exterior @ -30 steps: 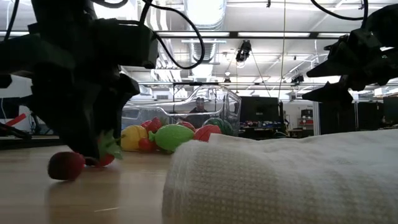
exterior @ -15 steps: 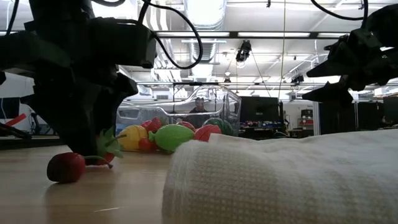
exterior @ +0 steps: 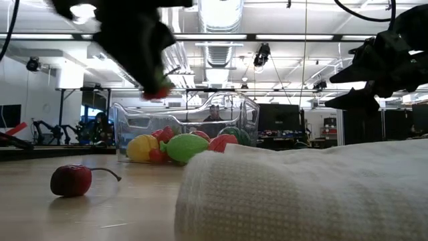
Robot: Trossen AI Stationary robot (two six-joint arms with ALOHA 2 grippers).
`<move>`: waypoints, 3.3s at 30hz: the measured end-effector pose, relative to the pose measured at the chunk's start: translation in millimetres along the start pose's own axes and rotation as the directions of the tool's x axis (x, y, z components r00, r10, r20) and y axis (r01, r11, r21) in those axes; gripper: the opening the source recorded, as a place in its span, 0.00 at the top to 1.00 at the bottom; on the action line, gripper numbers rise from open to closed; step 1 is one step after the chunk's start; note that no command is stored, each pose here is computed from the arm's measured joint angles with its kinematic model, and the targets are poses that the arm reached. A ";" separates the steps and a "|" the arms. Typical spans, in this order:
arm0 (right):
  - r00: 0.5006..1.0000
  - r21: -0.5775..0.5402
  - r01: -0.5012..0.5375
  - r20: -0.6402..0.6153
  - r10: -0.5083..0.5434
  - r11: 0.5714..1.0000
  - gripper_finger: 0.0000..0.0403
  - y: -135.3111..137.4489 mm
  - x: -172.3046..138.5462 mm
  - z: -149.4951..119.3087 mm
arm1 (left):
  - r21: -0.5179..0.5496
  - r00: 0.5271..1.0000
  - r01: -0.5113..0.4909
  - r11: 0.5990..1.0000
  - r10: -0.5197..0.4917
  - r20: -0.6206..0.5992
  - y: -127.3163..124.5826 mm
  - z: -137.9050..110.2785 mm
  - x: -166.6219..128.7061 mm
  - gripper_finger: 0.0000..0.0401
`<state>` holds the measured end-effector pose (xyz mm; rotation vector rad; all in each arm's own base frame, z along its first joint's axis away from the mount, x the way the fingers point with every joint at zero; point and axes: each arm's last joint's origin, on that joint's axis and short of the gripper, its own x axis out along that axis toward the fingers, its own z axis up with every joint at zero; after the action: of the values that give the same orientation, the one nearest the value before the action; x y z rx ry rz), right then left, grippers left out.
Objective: Pick and placing Produce into tupperware
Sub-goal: Put the red strawberry into the transparent bin, then put the red cherry into the transparent bin
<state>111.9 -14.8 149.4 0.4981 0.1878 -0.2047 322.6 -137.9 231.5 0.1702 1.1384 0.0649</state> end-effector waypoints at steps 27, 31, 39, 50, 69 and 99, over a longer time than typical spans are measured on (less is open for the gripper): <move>1.000 0.000 0.000 0.000 0.000 1.000 0.18 0.0 0.0 0.0 | -0.529 0.949 -0.266 0.806 0.316 0.005 147.0 33.9 6.4 0.61; 1.000 0.000 0.001 0.000 -0.001 1.000 0.18 0.0 0.0 0.0 | -0.628 0.950 -0.240 0.740 0.311 0.004 146.9 33.8 6.6 0.55; 1.000 0.000 0.000 -0.001 0.000 1.000 0.18 -0.1 0.0 -0.1 | -0.748 0.959 -0.178 0.639 0.283 0.013 145.6 34.6 6.9 0.36; 1.000 0.000 0.001 0.000 -0.001 1.000 0.18 0.0 0.0 0.0 | -0.448 0.955 0.283 0.848 -0.294 0.046 34.7 31.0 -14.0 0.31; 1.000 0.000 0.000 0.000 0.000 1.000 0.18 0.0 0.0 0.0 | -0.877 0.939 0.017 0.481 -0.310 -0.152 -52.1 -5.0 22.1 0.31; 1.000 0.000 0.000 0.000 0.000 1.000 0.18 0.0 0.0 0.0 | -0.875 0.917 0.030 0.483 -0.363 -0.169 -70.3 -2.5 54.5 0.53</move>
<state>111.9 -14.9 149.3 0.4982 0.1880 -0.2050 340.7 -199.4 169.8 -0.9383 1.3332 0.4715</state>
